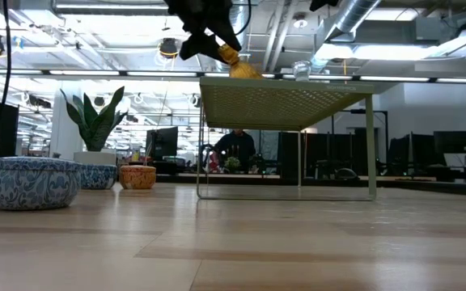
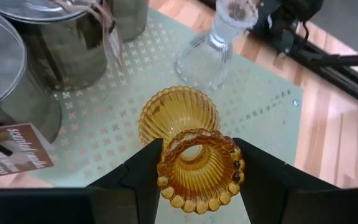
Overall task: Pick & Place candle stick holders
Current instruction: Put the yellow candle holder on the shelf
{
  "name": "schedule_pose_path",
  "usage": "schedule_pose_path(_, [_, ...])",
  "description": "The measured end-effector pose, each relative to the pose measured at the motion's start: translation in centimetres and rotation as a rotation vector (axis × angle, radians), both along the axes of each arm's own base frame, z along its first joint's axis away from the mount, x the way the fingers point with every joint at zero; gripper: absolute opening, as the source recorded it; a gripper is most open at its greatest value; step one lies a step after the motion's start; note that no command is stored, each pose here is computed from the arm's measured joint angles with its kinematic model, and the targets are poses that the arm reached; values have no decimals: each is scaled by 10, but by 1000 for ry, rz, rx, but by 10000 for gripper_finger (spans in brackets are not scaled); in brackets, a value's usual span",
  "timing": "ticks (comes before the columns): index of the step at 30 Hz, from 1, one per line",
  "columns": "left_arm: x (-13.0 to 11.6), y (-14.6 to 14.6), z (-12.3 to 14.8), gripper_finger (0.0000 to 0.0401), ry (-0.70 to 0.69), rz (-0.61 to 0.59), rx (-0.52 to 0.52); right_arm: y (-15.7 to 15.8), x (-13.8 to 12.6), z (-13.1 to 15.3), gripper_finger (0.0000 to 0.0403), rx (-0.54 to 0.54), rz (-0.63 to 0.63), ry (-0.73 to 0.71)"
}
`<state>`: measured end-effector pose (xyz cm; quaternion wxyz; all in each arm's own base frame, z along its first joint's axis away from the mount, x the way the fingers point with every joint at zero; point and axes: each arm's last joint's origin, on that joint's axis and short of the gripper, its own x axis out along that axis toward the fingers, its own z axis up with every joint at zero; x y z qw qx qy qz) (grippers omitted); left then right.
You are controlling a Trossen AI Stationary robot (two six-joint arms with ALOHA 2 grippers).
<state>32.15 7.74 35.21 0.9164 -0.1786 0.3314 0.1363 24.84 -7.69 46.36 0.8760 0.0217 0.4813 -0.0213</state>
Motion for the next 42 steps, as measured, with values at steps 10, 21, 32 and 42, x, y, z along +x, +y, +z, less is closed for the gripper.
schedule_pose_path(10, [7, -9, -8, 175, 32, -40, 8, 0, 0, 0, 256, 0, 0, 0])
schedule_pose_path(21, [10, -13, -10, 175, 39, -43, 19, 0, 0, 0, 256, 0, 0, 0])
schedule_pose_path(32, [17, -10, -14, 175, 26, -53, 36, 0, 0, 0, 256, -1, 1, -2])
schedule_pose_path(42, [17, -10, -15, 180, 37, -72, 56, 0, 0, 0, 256, 0, -1, -3])
